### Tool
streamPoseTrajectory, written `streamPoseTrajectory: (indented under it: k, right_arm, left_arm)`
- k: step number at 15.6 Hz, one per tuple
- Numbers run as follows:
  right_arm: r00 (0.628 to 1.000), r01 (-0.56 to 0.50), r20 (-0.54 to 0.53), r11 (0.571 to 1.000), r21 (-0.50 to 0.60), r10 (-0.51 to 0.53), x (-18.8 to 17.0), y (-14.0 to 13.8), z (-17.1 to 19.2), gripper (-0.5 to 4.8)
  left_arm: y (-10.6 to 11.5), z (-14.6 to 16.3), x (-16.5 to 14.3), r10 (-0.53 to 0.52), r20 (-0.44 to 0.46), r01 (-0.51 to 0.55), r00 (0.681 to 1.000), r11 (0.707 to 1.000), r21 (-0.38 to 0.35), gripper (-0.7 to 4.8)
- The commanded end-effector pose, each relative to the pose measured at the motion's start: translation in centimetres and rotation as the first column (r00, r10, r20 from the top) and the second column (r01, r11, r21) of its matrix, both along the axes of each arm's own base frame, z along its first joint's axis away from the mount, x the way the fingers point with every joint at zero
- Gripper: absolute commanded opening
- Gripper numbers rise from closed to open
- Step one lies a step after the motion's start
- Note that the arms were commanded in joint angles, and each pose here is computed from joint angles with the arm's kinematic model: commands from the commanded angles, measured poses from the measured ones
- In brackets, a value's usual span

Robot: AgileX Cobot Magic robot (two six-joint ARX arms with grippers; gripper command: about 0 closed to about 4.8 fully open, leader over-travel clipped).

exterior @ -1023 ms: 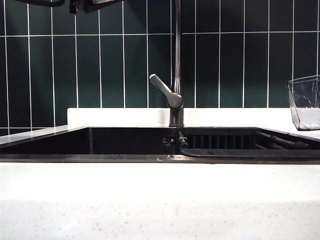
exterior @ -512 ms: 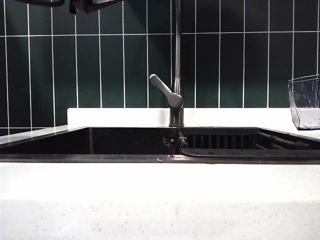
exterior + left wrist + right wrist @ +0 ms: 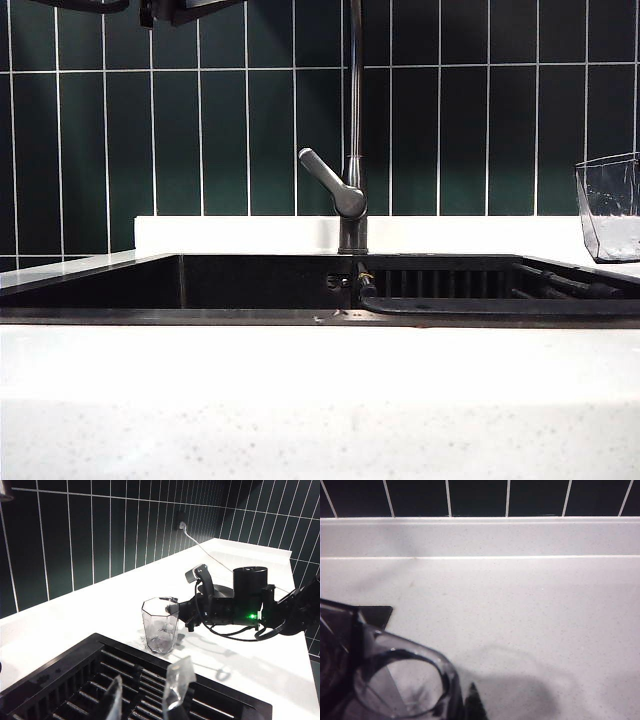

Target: Pick up the mug next to the sink, go to the faucet to get some water, pour the water into the sink, and finally put the mug back to its place.

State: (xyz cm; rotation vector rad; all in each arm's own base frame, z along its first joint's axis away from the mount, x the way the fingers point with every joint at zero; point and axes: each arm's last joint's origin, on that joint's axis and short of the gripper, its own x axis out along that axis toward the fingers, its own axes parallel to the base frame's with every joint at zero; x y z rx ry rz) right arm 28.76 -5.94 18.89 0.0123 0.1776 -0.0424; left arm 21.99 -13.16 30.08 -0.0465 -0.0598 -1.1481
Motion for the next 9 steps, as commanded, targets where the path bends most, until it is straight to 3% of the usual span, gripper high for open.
streamPoseTrajectory:
  k: [1,9]
  right_arm:
    - [1.0,0.004,0.029,1.0,-0.003,-0.004,0.13,-0.07,0.26,-0.01]
    - [1.0,0.004,0.001,1.0,0.004,-0.004,0.25,-0.11,-0.38,-0.01]
  left_arm:
    - [0.03,0.2,-0.07,-0.006,0.013,0.006,1.0,1.0,-0.006,1.11]
    - [0.02,0.2,-0.08,-0.007,0.013,0.007,1.0,1.0,-0.006,1.11]
